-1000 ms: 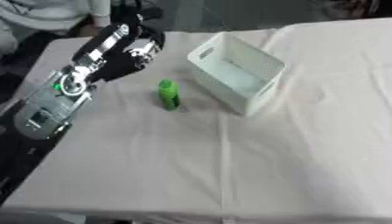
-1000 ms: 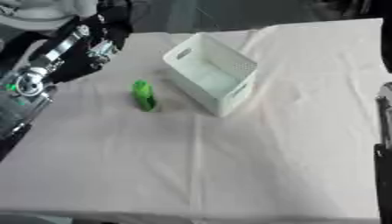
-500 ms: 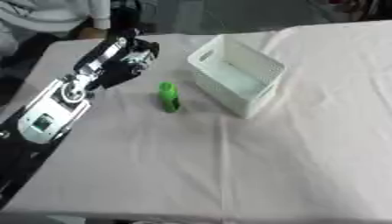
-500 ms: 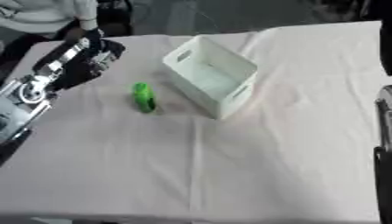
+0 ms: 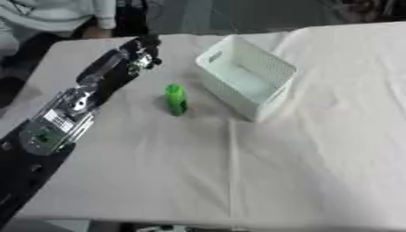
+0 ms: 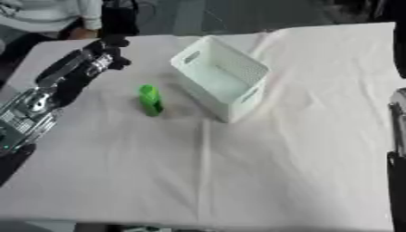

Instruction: Pick up objects on the table and place them in the box.

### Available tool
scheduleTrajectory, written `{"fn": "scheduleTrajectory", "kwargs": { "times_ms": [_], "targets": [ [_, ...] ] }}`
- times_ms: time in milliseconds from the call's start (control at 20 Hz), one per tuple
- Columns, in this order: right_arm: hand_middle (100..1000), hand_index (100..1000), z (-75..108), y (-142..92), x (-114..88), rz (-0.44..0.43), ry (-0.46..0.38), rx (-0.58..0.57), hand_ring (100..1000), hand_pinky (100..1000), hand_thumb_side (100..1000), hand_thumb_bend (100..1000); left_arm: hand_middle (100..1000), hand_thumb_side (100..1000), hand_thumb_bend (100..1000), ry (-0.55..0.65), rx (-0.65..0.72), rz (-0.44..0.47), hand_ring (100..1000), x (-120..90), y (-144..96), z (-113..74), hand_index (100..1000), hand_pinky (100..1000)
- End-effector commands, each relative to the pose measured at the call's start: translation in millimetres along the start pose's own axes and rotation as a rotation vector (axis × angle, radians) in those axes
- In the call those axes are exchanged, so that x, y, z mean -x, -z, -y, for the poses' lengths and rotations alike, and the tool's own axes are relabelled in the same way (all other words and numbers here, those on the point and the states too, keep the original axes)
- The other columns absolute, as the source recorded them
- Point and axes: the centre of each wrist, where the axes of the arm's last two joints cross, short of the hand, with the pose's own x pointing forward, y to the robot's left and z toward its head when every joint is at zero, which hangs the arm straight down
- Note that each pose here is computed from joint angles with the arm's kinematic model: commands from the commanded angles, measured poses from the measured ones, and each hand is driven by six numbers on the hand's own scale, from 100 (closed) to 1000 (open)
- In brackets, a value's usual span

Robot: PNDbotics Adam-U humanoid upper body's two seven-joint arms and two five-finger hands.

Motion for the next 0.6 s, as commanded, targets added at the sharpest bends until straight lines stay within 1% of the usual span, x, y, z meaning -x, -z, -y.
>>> {"fn": "scheduleTrajectory", "kwargs": {
  "times_ms": [50,350,600],
  "targets": [
    [438,545,3.8,4.2,-6.2,0.029,-0.015,0.0,330,408,1000,100,938,828,150,0.001,0.014,0.034,757,-9.3,1.2,-4.9,1000,858],
    [438,545,3.5,4.5,-6.3,0.03,-0.014,-0.001,331,408,1000,100,935,835,159,-0.051,0.088,0.062,749,-20.7,1.5,2.3,1000,846],
    [439,545,3.1,4.8,-6.5,0.031,-0.013,-0.001,331,408,1000,100,938,849,165,-0.088,0.143,0.054,746,-24.0,2.0,7.1,1000,846]
  ]
}}
